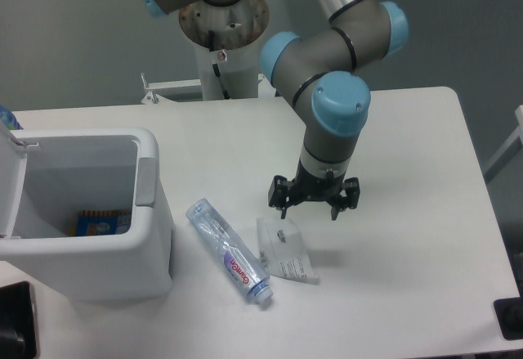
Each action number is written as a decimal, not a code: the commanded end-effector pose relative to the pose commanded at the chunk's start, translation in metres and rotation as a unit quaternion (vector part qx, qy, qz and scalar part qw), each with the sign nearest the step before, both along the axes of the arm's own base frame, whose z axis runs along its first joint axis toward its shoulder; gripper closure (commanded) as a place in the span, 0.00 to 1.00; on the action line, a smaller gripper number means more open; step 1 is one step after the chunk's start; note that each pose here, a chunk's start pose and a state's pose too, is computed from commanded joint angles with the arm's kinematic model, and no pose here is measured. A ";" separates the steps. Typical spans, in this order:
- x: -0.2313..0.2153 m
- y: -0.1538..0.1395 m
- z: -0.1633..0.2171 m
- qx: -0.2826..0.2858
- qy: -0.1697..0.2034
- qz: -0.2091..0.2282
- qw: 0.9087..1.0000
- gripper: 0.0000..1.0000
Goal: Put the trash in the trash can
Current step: 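Lower the open gripper over the clear plastic wrapper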
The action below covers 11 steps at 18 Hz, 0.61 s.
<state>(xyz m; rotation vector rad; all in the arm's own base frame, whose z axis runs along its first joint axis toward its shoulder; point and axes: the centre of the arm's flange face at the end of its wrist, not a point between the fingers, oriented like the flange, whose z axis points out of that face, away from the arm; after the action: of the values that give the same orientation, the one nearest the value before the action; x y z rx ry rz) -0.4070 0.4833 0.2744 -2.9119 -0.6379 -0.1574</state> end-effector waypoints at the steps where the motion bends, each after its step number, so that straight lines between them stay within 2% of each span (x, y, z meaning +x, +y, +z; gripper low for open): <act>1: -0.001 0.000 -0.006 -0.004 -0.004 0.000 1.000 0.00; 5: 0.010 0.005 -0.029 -0.017 -0.017 -0.008 1.000 0.00; 11: 0.015 0.007 -0.042 -0.036 -0.015 -0.014 0.999 0.00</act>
<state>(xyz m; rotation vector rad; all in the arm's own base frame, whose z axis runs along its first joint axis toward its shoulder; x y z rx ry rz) -0.3917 0.4903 0.2327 -2.9949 -0.6195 -0.1859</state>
